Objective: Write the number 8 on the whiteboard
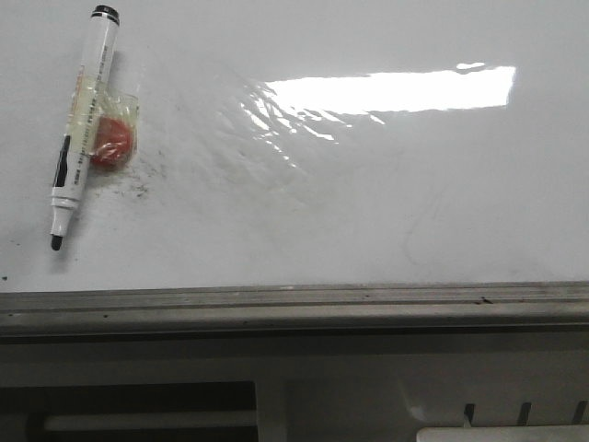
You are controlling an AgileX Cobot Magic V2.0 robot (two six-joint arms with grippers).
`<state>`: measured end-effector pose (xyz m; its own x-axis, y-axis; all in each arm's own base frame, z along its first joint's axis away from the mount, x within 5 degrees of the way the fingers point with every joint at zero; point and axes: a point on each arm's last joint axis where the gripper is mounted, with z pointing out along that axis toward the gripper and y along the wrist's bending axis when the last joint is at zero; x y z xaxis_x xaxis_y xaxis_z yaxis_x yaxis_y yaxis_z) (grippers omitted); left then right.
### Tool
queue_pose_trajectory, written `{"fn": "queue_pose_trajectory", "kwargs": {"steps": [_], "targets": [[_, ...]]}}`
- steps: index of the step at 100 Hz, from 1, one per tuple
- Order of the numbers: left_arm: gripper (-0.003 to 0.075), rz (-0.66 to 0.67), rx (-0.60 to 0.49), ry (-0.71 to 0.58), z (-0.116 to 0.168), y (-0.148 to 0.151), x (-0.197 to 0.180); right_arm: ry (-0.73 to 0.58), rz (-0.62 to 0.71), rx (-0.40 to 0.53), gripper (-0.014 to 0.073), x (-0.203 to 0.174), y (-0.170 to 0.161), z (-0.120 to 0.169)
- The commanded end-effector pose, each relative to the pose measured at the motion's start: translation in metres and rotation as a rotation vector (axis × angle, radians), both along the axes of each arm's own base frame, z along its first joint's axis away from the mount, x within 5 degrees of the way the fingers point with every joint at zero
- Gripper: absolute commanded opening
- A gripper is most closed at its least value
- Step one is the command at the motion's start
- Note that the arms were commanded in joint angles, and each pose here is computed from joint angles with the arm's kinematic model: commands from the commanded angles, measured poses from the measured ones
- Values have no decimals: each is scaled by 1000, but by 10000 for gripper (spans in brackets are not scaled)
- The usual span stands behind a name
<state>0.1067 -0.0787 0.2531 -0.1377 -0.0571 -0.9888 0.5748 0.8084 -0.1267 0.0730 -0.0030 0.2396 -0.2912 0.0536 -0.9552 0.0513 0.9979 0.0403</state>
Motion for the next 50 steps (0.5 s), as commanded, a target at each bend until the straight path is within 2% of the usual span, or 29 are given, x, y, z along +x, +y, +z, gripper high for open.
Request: {"fn": "queue_pose_trajectory", "kwargs": {"steps": [1, 17, 50], "targets": [[419, -41, -40, -64, 11, -12, 6, -85, 3, -11, -63, 4, 0, 14], [419, -45, 5, -5, -4, -25, 19, -85, 3, -11, -63, 4, 0, 14], [406, -33, 32, 18, -23, -40, 38, -82, 3, -11, -63, 4, 0, 14]]}}
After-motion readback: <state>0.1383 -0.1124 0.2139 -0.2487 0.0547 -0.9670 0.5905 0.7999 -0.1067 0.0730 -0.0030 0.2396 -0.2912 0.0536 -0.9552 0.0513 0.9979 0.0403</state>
